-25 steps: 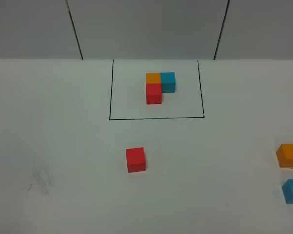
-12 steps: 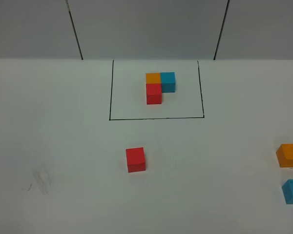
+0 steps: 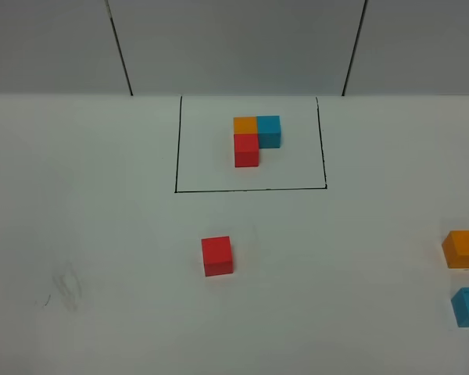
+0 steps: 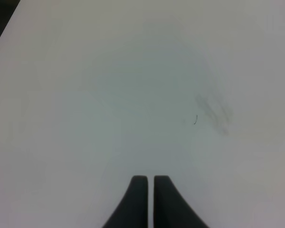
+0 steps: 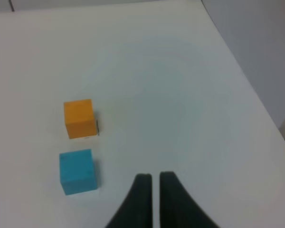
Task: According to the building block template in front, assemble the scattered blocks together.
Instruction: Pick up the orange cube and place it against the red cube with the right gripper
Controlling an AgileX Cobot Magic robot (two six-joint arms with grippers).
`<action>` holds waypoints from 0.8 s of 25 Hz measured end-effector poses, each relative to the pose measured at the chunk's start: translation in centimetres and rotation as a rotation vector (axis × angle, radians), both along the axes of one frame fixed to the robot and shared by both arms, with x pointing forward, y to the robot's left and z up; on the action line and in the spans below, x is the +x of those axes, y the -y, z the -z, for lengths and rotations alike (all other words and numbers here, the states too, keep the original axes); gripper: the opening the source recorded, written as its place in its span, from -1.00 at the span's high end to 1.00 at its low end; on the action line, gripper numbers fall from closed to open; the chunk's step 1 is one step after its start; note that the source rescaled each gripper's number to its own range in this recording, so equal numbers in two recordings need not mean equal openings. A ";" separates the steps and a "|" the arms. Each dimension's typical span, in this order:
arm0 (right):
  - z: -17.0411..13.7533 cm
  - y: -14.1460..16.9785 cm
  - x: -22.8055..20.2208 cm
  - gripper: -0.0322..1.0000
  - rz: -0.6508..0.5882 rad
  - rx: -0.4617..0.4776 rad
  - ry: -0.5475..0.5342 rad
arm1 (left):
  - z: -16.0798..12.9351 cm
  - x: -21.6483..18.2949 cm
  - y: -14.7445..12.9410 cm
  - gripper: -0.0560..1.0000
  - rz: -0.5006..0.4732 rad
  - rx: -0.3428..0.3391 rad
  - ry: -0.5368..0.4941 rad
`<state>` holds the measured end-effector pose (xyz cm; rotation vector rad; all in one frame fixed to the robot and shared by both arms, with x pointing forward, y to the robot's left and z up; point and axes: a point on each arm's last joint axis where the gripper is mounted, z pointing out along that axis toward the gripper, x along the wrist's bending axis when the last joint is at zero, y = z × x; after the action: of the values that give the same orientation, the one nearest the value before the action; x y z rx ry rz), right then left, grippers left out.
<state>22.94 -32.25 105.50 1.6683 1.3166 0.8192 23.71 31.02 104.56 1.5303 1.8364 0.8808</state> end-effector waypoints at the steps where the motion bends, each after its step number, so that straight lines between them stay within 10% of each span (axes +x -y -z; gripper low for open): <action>1: 0.0 0.0 0.0 0.91 0.000 0.000 0.000 | 0.0 0.0 0.0 0.89 0.000 0.001 0.000; 20: 0.0 0.0 0.0 0.91 0.000 0.000 0.000 | 0.0 0.0 0.0 0.89 0.001 0.002 0.000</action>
<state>22.94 -32.25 105.50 1.6683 1.3166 0.8192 23.71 31.02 104.56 1.5324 1.8352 0.8817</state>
